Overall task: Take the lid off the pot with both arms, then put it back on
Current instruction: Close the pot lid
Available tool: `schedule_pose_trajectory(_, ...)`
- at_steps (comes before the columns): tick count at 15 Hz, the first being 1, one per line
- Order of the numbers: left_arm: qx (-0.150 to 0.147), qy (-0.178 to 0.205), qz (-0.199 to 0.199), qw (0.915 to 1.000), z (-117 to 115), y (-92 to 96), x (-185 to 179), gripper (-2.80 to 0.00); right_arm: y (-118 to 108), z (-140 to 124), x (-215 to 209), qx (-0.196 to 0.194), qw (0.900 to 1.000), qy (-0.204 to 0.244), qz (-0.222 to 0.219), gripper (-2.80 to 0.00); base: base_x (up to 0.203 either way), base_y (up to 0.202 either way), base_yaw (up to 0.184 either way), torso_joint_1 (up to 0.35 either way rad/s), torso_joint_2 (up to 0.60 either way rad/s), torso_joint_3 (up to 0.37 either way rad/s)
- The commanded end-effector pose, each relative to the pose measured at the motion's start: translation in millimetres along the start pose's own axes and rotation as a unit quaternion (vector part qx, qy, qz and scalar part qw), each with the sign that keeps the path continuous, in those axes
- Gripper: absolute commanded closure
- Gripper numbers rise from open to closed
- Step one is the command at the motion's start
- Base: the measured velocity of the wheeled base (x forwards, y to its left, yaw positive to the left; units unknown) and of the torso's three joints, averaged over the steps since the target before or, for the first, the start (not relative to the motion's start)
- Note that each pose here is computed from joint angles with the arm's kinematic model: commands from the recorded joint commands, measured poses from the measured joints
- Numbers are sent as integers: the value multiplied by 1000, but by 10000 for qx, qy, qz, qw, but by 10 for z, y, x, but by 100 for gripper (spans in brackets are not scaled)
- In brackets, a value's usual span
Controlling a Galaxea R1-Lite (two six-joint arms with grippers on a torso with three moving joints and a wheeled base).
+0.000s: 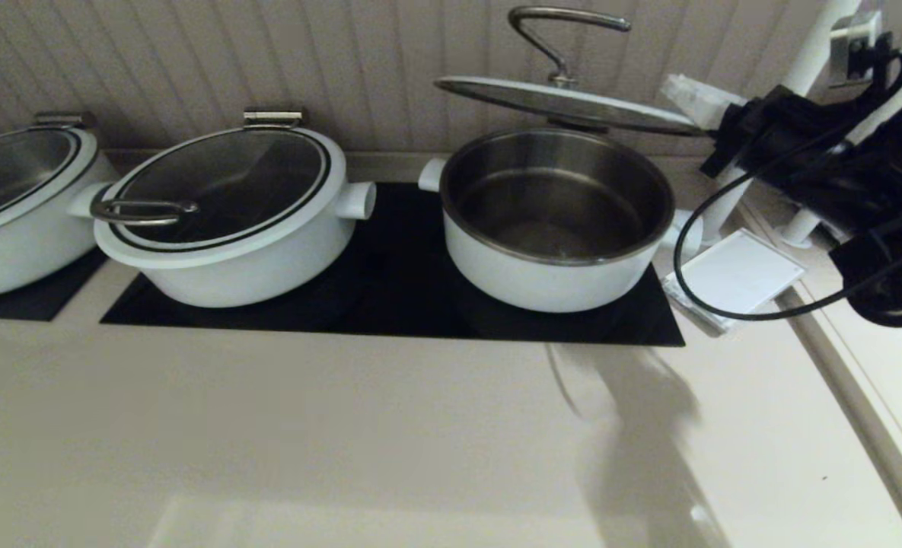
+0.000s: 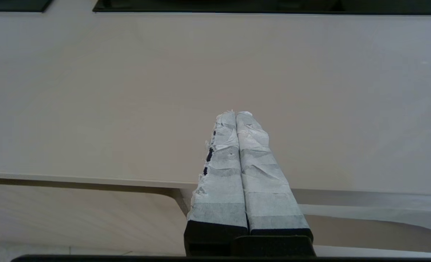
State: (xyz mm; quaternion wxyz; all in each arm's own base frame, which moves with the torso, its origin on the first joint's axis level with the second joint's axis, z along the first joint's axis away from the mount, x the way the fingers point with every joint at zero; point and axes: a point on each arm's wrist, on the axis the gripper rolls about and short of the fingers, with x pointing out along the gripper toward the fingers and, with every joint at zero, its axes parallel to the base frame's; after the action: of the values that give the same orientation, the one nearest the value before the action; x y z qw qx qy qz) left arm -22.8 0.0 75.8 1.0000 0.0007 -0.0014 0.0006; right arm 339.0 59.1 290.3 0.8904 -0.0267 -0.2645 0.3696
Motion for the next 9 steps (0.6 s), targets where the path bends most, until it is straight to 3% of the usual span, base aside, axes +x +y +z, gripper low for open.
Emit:
schedule_pose_trajectory(1, 1, -2, -3, 10000, 0, 0, 0, 0, 74, -92, -58, 103, 9999, 97, 48, 0, 0, 0, 0, 0, 0, 0)
schedule_pose_trajectory(9, 1, -5, -5, 10000, 1, 0, 0, 0, 251, -509, -320, 317, 9988, 371, 51, 0, 0, 0, 0, 0, 0, 0)
